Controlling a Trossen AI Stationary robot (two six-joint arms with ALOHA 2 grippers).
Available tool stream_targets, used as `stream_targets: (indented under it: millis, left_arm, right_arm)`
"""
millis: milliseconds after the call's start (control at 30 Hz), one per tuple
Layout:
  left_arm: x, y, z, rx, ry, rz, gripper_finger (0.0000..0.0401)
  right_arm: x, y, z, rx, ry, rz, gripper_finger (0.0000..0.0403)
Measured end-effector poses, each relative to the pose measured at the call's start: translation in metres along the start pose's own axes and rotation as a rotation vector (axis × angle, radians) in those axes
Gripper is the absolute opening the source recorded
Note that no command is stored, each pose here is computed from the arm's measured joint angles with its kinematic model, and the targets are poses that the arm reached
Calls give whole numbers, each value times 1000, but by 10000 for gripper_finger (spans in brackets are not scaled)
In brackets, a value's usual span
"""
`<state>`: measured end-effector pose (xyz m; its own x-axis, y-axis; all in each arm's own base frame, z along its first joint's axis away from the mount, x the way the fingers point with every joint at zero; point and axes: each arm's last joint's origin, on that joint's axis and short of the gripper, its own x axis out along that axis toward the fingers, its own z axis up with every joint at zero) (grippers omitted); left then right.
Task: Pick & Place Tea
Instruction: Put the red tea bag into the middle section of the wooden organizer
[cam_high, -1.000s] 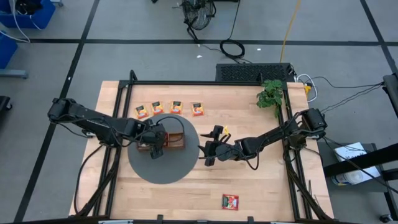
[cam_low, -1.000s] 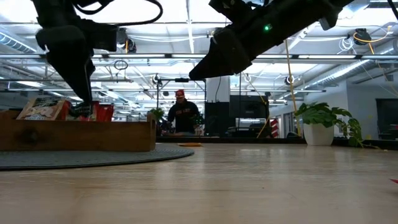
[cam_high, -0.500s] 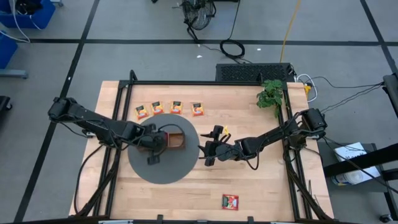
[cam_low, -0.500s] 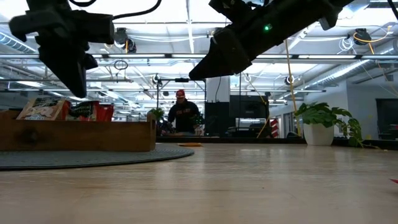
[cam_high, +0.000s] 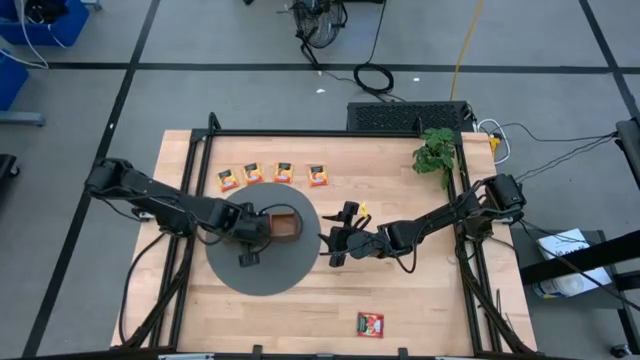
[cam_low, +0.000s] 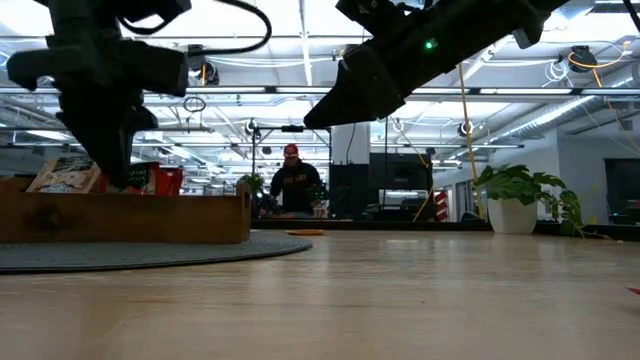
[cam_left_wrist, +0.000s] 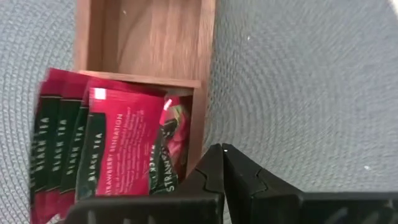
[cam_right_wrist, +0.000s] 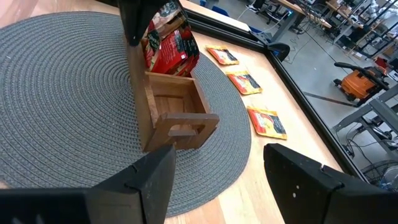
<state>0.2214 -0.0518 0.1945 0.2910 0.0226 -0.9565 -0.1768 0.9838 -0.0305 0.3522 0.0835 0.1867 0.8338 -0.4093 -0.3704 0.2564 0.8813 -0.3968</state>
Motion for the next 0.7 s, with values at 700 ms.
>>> stream_targets:
  millis: [700]
  left_arm:
    - [3, 21, 2, -29, -10, 257, 17]
  right_arm:
    - [0, 0, 0, 1, 0, 1, 226]
